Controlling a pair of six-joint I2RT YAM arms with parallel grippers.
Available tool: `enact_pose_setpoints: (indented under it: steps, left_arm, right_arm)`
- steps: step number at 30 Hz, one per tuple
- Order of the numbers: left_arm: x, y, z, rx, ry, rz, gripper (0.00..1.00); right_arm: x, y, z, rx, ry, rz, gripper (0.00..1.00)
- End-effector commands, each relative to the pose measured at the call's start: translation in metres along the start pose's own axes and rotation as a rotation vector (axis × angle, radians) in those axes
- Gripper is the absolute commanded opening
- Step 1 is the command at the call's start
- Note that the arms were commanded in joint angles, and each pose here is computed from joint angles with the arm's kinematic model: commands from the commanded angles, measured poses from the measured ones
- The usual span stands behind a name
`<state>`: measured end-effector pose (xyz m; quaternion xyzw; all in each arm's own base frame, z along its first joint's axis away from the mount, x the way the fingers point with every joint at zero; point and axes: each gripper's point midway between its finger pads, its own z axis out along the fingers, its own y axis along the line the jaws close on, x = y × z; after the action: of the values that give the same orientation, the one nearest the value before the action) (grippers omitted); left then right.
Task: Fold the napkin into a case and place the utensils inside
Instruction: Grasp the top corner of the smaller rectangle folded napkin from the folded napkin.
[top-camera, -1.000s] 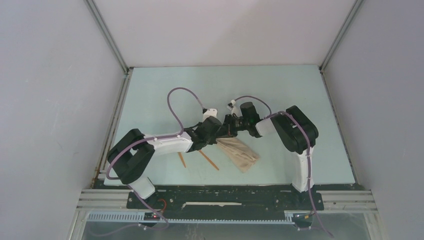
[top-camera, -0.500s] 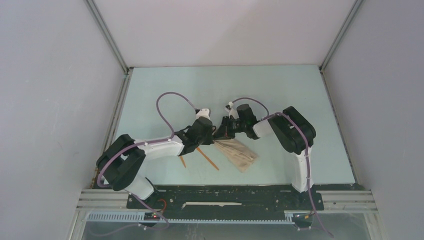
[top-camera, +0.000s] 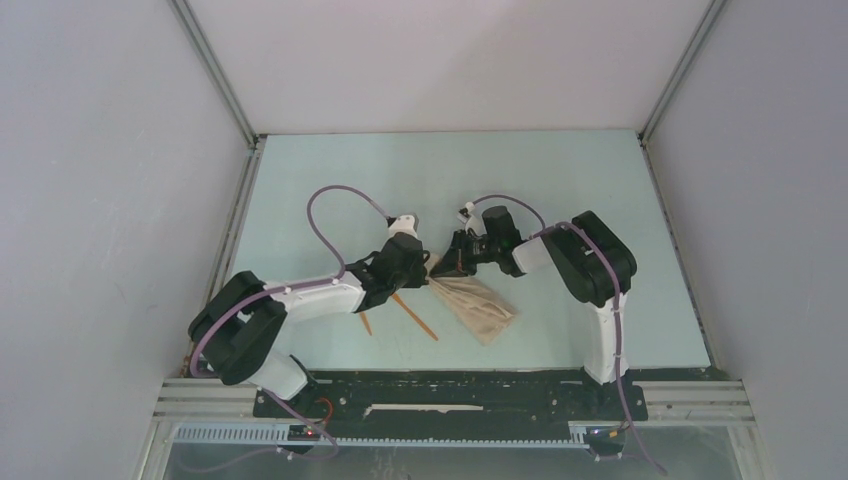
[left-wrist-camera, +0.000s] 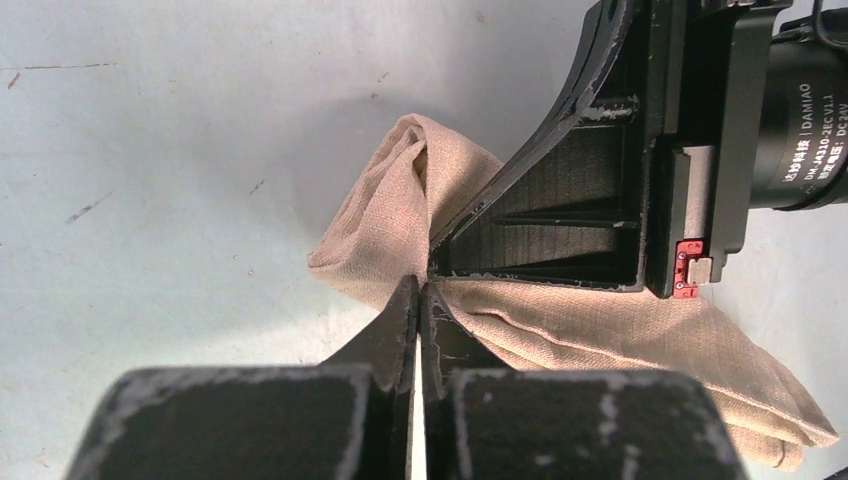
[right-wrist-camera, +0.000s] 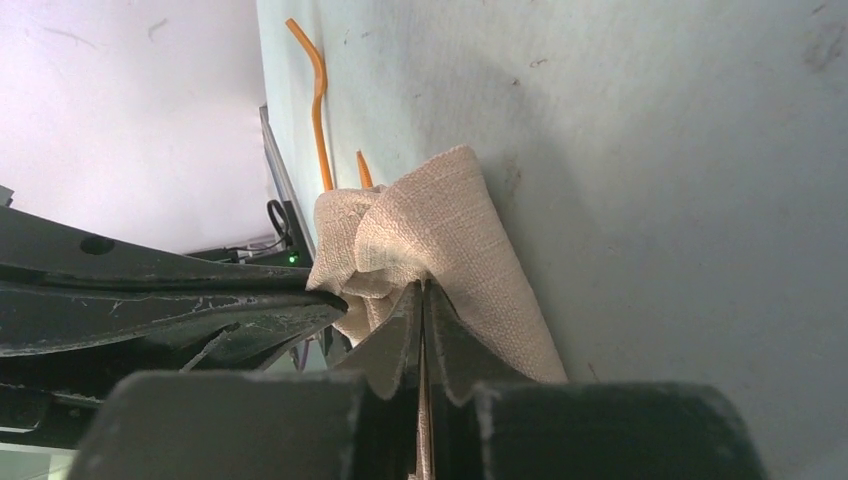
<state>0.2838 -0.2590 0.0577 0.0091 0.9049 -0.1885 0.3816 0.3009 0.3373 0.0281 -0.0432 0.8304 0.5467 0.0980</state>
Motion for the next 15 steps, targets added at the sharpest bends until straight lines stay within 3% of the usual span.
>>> enact_pose_setpoints:
  steps: [1,8,15]
  left_arm:
    - [-0.021,-0.010,-0.008,0.045,-0.068,-0.019,0.00]
    - [-0.017,-0.013,-0.005,0.052,-0.046,-0.007,0.00]
    - [-0.015,-0.011,0.001,0.034,-0.034,-0.009,0.00]
  right_arm:
    - [-0.003,0.024,0.000,-0.076,-0.009,-0.048,0.04]
    - [-0.013,0.031,0.021,-0.134,-0.033,-0.071,0.05]
    - [-0.024,-0.003,0.043,-0.034,-0.093,0.020,0.10]
